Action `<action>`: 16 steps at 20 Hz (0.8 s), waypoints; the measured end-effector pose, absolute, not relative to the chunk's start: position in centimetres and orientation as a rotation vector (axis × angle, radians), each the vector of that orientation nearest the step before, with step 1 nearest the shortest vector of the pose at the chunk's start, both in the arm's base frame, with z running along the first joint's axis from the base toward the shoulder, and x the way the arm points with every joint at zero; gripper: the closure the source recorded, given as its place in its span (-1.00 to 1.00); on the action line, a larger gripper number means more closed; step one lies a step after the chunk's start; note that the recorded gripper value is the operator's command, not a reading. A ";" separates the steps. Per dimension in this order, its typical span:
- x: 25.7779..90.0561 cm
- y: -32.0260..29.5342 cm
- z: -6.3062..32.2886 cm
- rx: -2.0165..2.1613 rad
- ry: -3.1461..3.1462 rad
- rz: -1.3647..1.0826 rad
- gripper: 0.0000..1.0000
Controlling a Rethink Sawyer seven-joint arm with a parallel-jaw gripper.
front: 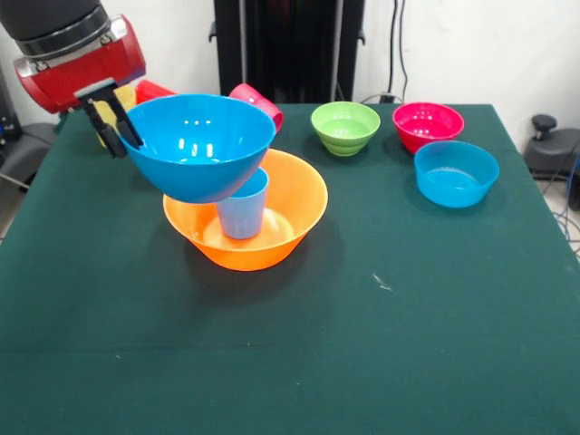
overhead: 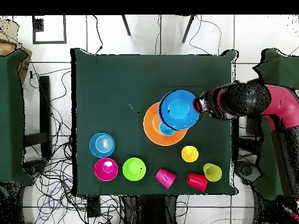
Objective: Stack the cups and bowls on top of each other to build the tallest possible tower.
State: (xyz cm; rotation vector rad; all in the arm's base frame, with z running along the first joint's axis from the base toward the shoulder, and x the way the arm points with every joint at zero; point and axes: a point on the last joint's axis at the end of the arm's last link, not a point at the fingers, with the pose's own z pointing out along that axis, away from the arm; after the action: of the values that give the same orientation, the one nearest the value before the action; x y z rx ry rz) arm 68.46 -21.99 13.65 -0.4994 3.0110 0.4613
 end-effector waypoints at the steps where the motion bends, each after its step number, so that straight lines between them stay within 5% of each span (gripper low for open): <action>1: 68.4 -22.2 13.9 -0.498 3.013 0.451 1.00; 16: 66.2 -21.7 14.2 -0.548 3.043 0.435 1.00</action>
State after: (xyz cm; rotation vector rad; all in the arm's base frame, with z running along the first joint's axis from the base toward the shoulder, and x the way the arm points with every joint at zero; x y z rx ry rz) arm 66.19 -21.70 14.16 -0.5482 3.0429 0.4351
